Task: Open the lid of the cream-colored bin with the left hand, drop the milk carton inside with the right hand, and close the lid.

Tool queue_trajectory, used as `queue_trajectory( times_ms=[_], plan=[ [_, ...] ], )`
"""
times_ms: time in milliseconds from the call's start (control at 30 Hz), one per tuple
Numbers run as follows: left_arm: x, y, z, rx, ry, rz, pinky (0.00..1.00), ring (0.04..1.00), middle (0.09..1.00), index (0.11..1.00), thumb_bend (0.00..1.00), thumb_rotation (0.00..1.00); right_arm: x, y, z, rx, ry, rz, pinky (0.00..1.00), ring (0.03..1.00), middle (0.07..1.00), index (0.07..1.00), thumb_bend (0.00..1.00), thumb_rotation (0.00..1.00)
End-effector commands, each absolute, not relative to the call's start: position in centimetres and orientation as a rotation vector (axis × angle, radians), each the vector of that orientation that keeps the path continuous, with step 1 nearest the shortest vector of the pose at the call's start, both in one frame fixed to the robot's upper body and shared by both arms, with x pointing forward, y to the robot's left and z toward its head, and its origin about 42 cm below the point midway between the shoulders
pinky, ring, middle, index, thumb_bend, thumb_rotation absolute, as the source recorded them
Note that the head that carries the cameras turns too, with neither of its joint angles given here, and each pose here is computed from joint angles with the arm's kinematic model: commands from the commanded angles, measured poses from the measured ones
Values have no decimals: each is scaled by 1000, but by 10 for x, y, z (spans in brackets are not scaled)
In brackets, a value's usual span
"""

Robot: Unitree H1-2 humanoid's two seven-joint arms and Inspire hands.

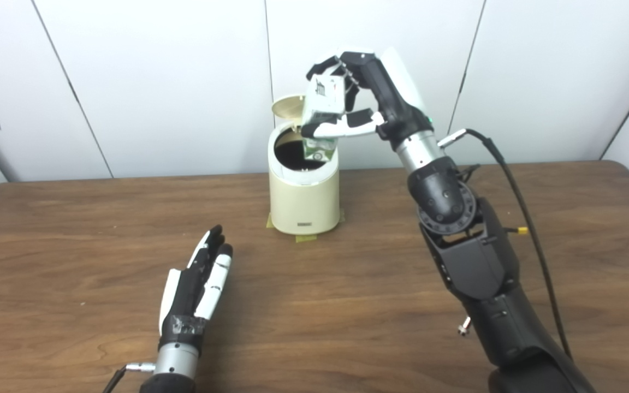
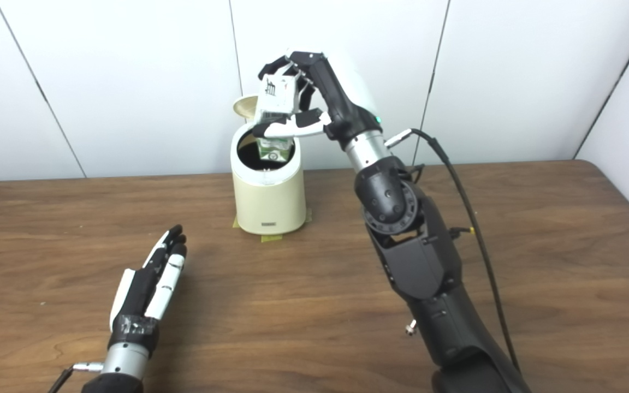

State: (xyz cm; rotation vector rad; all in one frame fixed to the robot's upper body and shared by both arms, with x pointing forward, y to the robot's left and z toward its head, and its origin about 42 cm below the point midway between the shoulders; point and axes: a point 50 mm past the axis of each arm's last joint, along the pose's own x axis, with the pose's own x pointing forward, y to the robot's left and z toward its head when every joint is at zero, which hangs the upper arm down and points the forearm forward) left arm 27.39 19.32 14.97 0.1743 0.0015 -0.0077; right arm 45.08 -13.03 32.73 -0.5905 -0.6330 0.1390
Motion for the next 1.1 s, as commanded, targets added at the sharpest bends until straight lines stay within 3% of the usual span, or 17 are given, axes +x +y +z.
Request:
queue_trajectory(
  times_ms=[0, 333, 600, 1067],
  plan=[
    [279, 188, 163, 168, -77, -5, 935, 953, 952, 949, 500, 814, 457, -118, 366, -550, -788, 116, 256, 344, 469, 550, 508, 0],
    [277, 177, 162, 151, -103, -27, 995, 967, 938, 941, 489, 802, 485, -103, 351, -494, -716, 101, 259, 346, 472, 552, 508, 0],
    [274, 173, 163, 128, -116, -29, 981, 961, 927, 943, 483, 790, 500, -110, 336, -502, -693, 76, 258, 346, 472, 552, 508, 0],
    [269, 173, 166, 94, -124, -37, 940, 941, 917, 940, 480, 820, 501, -117, 311, -584, -836, 58, 286, 341, 467, 553, 507, 0]
  ],
)
